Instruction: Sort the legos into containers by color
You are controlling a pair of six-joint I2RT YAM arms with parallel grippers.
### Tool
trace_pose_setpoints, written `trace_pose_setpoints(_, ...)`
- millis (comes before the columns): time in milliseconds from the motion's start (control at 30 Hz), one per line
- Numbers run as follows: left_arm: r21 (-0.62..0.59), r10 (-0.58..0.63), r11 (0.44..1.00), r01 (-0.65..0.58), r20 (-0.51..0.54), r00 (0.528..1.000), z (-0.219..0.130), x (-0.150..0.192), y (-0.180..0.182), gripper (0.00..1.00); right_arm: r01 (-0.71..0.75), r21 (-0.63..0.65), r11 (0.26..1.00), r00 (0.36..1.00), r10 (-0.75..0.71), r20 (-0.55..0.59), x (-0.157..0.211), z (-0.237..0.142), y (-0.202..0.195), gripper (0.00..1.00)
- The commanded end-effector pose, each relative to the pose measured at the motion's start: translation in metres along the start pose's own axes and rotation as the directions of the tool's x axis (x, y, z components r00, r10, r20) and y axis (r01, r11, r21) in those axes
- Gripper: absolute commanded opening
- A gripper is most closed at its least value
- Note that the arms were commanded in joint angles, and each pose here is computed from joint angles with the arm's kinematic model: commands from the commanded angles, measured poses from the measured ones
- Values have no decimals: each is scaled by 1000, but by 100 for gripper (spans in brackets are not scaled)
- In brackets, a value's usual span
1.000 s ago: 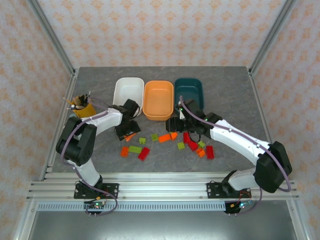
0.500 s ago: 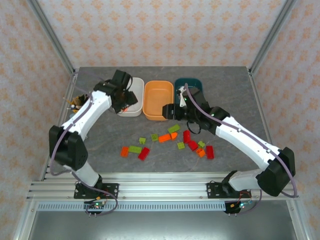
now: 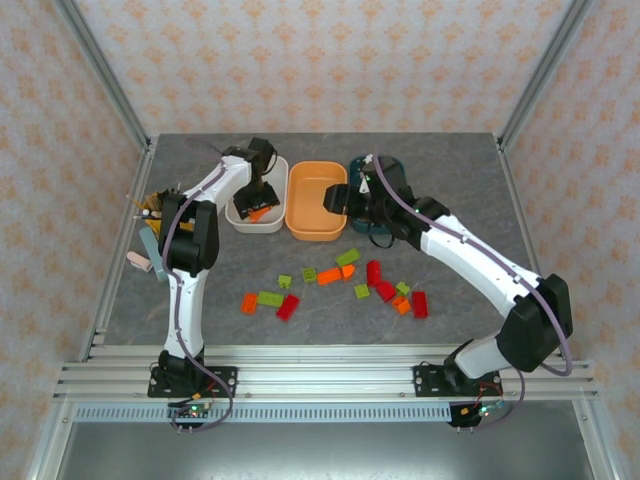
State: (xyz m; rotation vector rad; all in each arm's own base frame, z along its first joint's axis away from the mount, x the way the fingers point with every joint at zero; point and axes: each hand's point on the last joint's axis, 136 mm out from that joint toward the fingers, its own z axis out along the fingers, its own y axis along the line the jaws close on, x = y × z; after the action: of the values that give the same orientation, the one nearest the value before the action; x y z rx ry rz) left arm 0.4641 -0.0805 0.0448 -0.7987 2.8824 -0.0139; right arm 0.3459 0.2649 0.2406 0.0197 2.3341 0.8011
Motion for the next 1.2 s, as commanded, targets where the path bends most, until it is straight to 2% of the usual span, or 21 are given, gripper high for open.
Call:
trace_pose_setpoints(0,-18,13,1000,-14,-9,1000,-9,-2,7,68,-22,70,997,999,24,-28,16,-11,-22,72)
trace_pose_setpoints(133,-19,21,1000,-21,-10,1000,-12,0,9,75,-5,137,990,998,13,-56,32,-24,-44,72)
trace_pose_setpoints(300,33,9,999,-11,59,998,-46,-9,5,82,6,241,970,998,10,-65,45,-51,-72,72)
trace_pose_setpoints(367,59,1,998,-6,83,997,-62,-11,3,88,-4,325,946,996,34,-86,53,-64,-91,71)
trace_pose_setpoints(500,142,18,989,-42,170,985,-114,-5,-9,89,-101,551,828,968,209,-137,81,-88,-148,68)
trace_pose_setpoints(567,199,67,974,-107,197,978,-134,15,-24,90,-188,611,769,930,340,-141,99,-91,-170,66)
trace_pose_setpoints(600,241,98,958,-155,230,968,-153,28,-32,90,-244,626,741,905,406,-127,107,-89,-178,64)
trace_pose_setpoints(700,326,212,896,-301,282,936,-175,80,-55,90,-388,632,671,821,564,-94,127,-73,-192,59)
trace_pose_setpoints(833,435,295,801,-412,312,903,-187,149,-65,89,-458,665,590,736,672,-89,142,-54,-199,52)
trace_pose_setpoints(967,543,364,675,-499,343,866,-200,210,-67,89,-489,708,509,672,737,-67,160,-48,-207,47)
trace_pose_setpoints(1033,562,375,654,-507,341,862,-200,228,-61,89,-495,724,480,648,759,-60,170,-47,-211,45)
trace_pose_setpoints(1167,571,372,655,-495,327,869,-195,242,-49,89,-485,746,457,637,768,-57,180,-49,-217,45)
